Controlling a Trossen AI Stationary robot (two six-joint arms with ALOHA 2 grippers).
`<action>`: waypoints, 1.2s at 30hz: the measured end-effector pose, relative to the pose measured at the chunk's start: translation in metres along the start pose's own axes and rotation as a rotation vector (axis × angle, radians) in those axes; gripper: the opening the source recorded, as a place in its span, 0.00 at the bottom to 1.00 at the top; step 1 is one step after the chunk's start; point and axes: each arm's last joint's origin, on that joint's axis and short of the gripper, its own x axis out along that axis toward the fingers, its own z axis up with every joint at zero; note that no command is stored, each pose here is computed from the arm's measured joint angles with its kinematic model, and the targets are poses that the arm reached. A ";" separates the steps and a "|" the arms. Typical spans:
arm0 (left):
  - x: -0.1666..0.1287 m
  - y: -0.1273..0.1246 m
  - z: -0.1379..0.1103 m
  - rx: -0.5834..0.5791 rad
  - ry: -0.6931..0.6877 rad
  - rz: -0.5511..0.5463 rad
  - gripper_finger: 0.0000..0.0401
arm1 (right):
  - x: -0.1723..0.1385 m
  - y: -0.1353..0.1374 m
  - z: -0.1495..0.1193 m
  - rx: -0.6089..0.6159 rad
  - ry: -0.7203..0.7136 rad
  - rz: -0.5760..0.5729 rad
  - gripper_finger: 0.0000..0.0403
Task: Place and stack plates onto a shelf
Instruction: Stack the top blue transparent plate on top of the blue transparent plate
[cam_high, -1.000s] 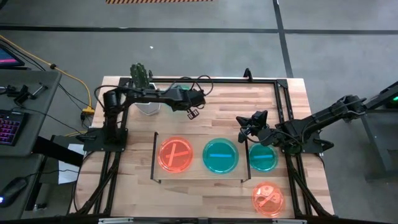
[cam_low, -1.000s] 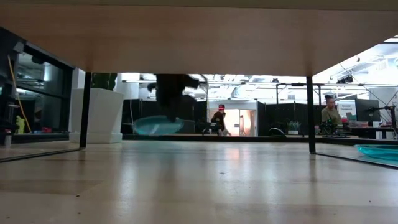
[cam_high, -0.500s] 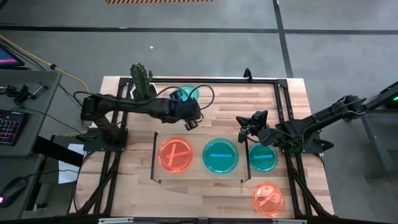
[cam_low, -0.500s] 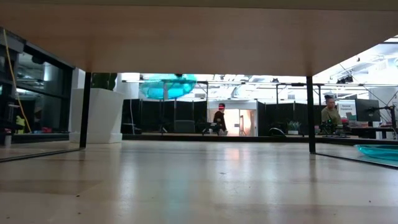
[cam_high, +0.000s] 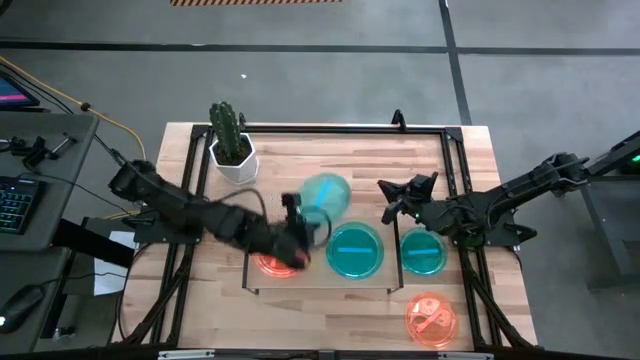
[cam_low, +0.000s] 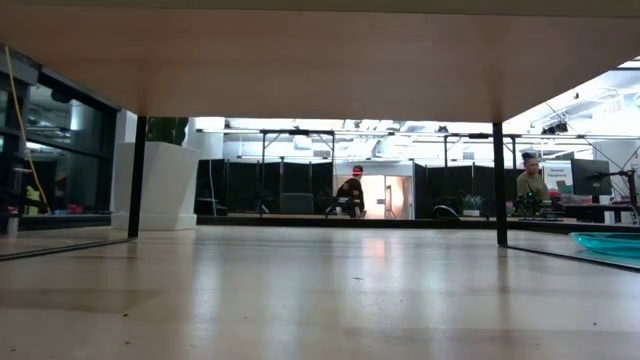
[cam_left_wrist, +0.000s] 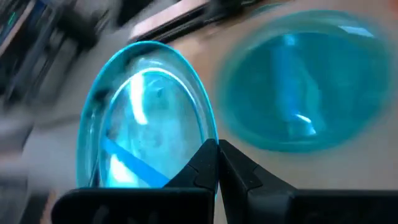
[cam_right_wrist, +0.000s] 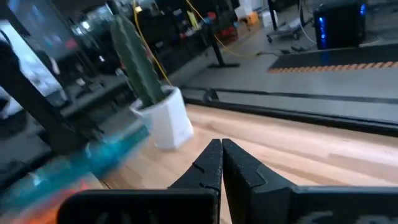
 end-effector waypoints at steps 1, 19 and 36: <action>-0.003 -0.009 0.001 0.042 -0.018 -0.021 0.00 | 0.000 0.001 0.002 0.008 -0.013 0.010 0.00; 0.026 -0.072 0.016 0.279 -0.244 -0.257 0.00 | 0.000 0.002 0.004 -0.002 -0.029 0.007 0.00; 0.040 -0.070 0.013 0.229 -0.218 -0.293 0.00 | 0.000 0.002 0.004 0.002 -0.029 0.007 0.00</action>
